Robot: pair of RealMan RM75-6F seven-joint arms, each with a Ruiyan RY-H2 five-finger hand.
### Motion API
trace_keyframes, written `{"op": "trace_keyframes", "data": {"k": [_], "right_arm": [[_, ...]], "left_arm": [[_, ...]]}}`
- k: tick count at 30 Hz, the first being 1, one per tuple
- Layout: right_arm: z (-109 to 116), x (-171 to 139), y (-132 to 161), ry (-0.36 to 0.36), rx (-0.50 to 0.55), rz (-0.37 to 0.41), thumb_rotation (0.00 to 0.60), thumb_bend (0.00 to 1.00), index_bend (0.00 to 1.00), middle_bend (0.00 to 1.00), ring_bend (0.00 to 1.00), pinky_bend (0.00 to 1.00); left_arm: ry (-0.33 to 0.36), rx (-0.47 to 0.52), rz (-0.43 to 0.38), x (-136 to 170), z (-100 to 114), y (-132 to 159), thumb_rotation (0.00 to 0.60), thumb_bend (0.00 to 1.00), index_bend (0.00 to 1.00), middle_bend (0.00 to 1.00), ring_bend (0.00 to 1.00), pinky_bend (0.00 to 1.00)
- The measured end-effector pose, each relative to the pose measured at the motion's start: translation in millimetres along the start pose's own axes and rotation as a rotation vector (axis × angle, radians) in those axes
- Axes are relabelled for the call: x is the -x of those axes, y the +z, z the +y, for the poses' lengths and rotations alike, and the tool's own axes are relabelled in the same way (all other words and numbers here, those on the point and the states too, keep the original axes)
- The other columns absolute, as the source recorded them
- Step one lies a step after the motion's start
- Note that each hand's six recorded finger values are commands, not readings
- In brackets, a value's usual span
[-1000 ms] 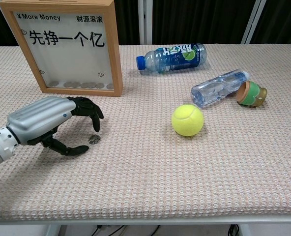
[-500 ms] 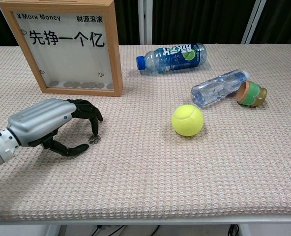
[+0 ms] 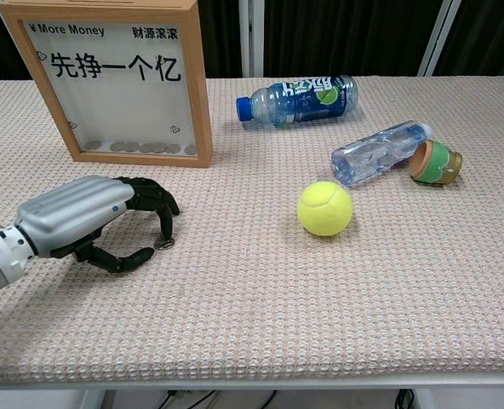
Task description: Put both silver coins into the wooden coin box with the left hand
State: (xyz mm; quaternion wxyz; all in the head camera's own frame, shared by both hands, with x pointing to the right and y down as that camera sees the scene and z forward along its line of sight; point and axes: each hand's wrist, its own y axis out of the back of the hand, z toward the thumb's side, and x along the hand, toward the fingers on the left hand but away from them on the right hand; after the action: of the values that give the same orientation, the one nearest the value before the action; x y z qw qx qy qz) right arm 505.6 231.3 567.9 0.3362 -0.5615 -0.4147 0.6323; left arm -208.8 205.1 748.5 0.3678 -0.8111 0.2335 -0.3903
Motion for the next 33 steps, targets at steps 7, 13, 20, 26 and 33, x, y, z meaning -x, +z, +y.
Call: {"op": "trace_keyframes", "data": {"k": [7, 13, 20, 26, 33], "right_arm": [[0, 0, -1, 0.0, 0.001, -0.001, 0.6, 0.33, 0.0, 0.0, 0.0, 0.0], [-1, 0, -2, 0.001, 0.003, -0.004, 0.6, 0.33, 0.0, 0.0, 0.0, 0.0], [0, -1, -4, -0.002, 0.005, -0.01, 0.6, 0.33, 0.0, 0.0, 0.0, 0.0], [0, 0, -6, -0.001, 0.005, -0.013, 0.6, 0.33, 0.0, 0.0, 0.0, 0.0], [-1, 1, -6, 0.005, 0.006, -0.013, 0.6, 0.33, 0.0, 0.0, 0.0, 0.0]], "left_arm": [[-0.019, -0.003, -0.006, 0, -2, 1, 0.6, 0.24, 0.38, 0.23, 0.12, 0.18], [-0.017, 0.009, -0.001, -3, -3, 1, 0.6, 0.24, 0.41, 0.23, 0.12, 0.19], [-0.006, 0.02, -0.001, -8, -4, 2, 0.6, 0.24, 0.47, 0.24, 0.12, 0.19], [0.019, 0.037, -0.007, -11, -2, 3, 0.6, 0.24, 0.52, 0.24, 0.12, 0.2], [0.039, 0.071, -0.015, -11, 1, 4, 0.6, 0.24, 0.51, 0.25, 0.12, 0.2]]}}
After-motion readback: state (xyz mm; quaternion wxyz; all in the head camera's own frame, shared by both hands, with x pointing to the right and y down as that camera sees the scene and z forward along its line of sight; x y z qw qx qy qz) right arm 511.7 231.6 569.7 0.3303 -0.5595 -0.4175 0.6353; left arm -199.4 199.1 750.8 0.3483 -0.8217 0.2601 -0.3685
